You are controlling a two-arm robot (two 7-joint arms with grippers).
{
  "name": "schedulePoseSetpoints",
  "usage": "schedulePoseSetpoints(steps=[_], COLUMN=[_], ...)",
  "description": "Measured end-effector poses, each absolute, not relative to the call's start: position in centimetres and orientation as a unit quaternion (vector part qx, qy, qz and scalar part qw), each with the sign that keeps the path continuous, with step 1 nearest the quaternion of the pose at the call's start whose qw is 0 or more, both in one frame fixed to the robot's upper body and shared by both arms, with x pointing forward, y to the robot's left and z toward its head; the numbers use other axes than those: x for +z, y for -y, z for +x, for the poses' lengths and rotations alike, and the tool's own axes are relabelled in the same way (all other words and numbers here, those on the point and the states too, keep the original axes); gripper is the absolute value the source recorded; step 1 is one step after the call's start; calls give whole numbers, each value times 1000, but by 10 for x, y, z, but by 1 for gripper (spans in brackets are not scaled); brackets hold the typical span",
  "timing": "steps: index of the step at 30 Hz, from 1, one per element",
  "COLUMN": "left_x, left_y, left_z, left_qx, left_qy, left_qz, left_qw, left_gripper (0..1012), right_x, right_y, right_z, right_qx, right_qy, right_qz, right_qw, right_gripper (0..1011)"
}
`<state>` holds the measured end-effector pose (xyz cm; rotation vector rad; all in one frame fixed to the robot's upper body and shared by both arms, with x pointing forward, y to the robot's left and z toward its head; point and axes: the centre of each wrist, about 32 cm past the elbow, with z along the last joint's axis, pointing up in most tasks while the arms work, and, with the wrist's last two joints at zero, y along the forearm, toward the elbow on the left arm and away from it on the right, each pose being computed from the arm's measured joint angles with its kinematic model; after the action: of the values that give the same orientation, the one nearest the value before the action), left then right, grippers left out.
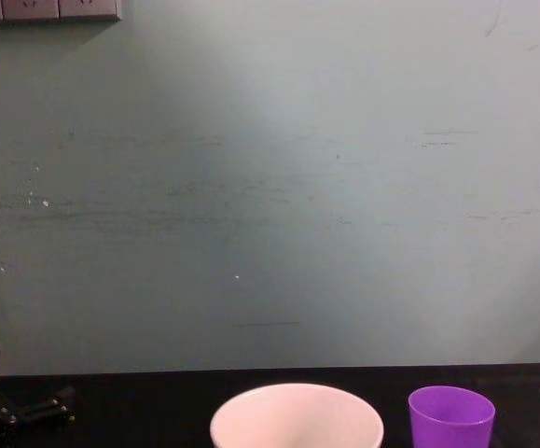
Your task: Pick up the cup and pour the mung beans from the cup into the bowl.
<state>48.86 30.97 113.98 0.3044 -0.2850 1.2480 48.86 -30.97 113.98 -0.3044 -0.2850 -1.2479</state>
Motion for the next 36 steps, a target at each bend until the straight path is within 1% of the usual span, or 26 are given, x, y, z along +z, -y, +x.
schedulePoseSetpoints(steps=[22,28,31,36], left_x=[1140,1140,1140,1140], left_y=[-310,-310,-310,-310], left_z=[489,489,489,489], left_qx=[580,580,580,580], left_qy=[132,132,132,132], left_qz=[141,141,141,141], left_qw=[791,791,791,791], left_gripper=[1000,1000,1000,1000], right_x=[1140,1135,1129,1122], right_y=[309,300,290,279], right_z=[488,476,466,459], right_qx=[-579,-565,-549,-530], right_qy=[132,123,113,98], right_qz=[-142,-152,-153,-143], right_qw=[792,802,814,830], right_gripper=[1003,1003,1003,1003])
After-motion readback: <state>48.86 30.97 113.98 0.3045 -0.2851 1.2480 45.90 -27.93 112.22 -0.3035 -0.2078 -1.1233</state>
